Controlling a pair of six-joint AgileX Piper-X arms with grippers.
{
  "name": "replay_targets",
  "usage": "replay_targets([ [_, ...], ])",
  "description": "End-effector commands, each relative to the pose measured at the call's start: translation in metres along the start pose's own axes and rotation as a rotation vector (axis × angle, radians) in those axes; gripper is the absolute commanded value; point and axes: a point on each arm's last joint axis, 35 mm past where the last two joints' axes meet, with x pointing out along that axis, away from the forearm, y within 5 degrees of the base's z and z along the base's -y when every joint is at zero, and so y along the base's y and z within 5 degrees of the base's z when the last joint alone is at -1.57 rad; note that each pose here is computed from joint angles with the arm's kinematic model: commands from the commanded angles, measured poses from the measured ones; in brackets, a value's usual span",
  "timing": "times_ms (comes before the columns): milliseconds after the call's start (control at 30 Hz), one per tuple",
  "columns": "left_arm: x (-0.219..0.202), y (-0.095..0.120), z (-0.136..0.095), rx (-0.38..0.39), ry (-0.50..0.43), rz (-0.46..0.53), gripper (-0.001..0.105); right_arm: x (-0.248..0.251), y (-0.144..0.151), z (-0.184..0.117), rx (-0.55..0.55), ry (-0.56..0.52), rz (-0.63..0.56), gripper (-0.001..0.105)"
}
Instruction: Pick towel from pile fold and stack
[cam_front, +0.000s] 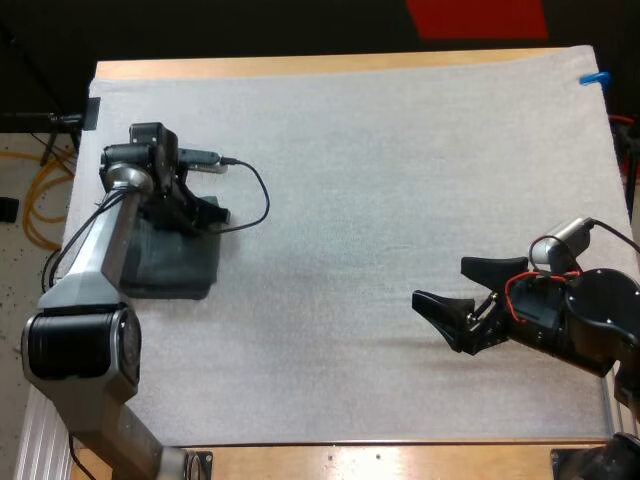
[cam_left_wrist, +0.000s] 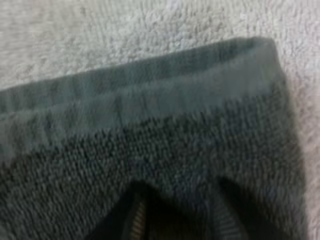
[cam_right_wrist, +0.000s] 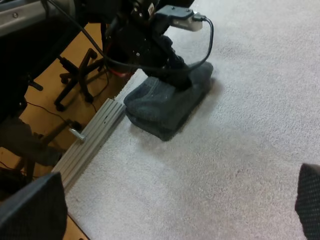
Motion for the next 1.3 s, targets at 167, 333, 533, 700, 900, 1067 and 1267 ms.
replay_targets([
  [167,-0.078,-0.004,0.002,0.015,-0.174,0.006,0.031,-0.001,0.001,0.003,-0.007,-0.012,0.012,0.090],
  [333,-0.143,-0.006,-0.018,0.035,-0.338,0.005,0.031,0.000,0.000,0.001,0.004,0.007,0.003,0.090],
  [533,-0.206,-0.008,-0.052,0.050,-0.492,-0.025,0.031,0.019,-0.026,-0.006,0.093,0.111,-0.098,0.090],
  [700,-0.242,-0.010,-0.082,0.059,-0.580,-0.036,0.031,0.028,-0.059,-0.009,0.113,0.150,-0.156,0.090],
  [900,-0.272,-0.010,-0.113,0.062,-0.654,-0.037,0.031,0.009,-0.102,-0.010,0.147,0.135,-0.319,0.090],
  [1067,-0.293,-0.010,-0.137,0.065,-0.721,-0.038,0.031,-0.026,-0.122,-0.013,0.145,0.239,-0.461,0.090],
  [1267,-0.308,-0.010,-0.167,0.074,-0.762,-0.036,0.031,-0.065,-0.117,-0.002,0.112,0.248,-0.615,0.090],
])
